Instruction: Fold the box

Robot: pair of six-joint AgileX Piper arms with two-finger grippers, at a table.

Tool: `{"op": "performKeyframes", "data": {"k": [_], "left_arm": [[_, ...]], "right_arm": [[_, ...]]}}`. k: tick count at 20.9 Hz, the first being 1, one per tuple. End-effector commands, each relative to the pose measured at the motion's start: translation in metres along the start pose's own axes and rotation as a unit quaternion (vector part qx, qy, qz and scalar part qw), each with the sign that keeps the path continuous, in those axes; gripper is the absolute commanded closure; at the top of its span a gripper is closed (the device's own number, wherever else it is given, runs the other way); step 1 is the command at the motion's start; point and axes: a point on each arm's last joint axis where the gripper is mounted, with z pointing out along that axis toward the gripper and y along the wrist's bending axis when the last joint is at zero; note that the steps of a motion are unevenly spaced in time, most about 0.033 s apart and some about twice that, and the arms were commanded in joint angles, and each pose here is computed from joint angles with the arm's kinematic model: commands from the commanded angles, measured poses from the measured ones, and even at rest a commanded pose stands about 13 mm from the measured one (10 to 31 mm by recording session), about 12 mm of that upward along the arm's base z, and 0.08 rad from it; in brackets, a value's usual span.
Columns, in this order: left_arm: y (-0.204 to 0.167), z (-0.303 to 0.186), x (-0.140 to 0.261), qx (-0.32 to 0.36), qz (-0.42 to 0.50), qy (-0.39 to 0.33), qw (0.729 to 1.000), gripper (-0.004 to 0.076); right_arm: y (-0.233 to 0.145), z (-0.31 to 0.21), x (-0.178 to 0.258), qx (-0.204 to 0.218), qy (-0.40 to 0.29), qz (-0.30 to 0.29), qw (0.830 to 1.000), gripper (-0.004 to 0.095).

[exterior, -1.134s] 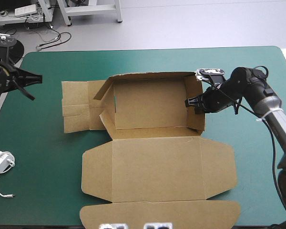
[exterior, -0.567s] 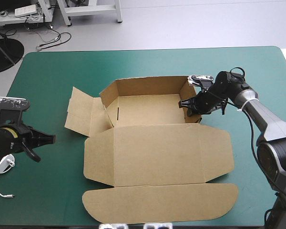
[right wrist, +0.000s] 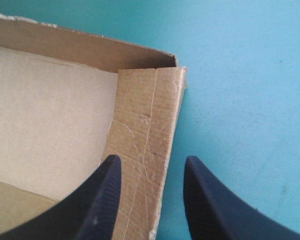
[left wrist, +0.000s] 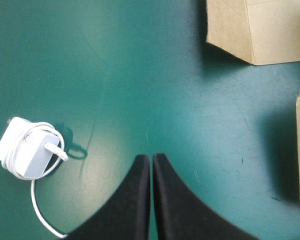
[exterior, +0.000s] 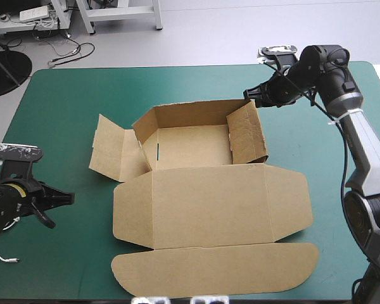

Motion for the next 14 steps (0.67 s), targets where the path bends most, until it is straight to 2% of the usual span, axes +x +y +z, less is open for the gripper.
{"op": "performKeyframes", "data": {"k": [1,4,9,14], "left_arm": [[0.004,-0.005,-0.001,-0.014,0.0,-0.026,1.0,0.0722],[0.001,0.0,0.014,-0.006,-0.011,-0.017,1.0,0.0722],[-0.002,-0.006,0.028,0.014,-0.026,-0.032,0.999,0.0722],[-0.001,-0.007,0.026,0.014,-0.026,-0.042,0.999,0.0729]], "right_arm": [[0.009,-0.05,0.002,-0.001,-0.05,0.036,0.998,0.0526],[0.005,-0.031,0.01,0.001,-0.015,0.043,0.999,0.0528],[-0.005,0.038,0.016,-0.014,0.048,0.027,0.998,0.0528],[-0.007,0.075,0.013,-0.043,0.055,0.043,0.997,0.0532]]}}
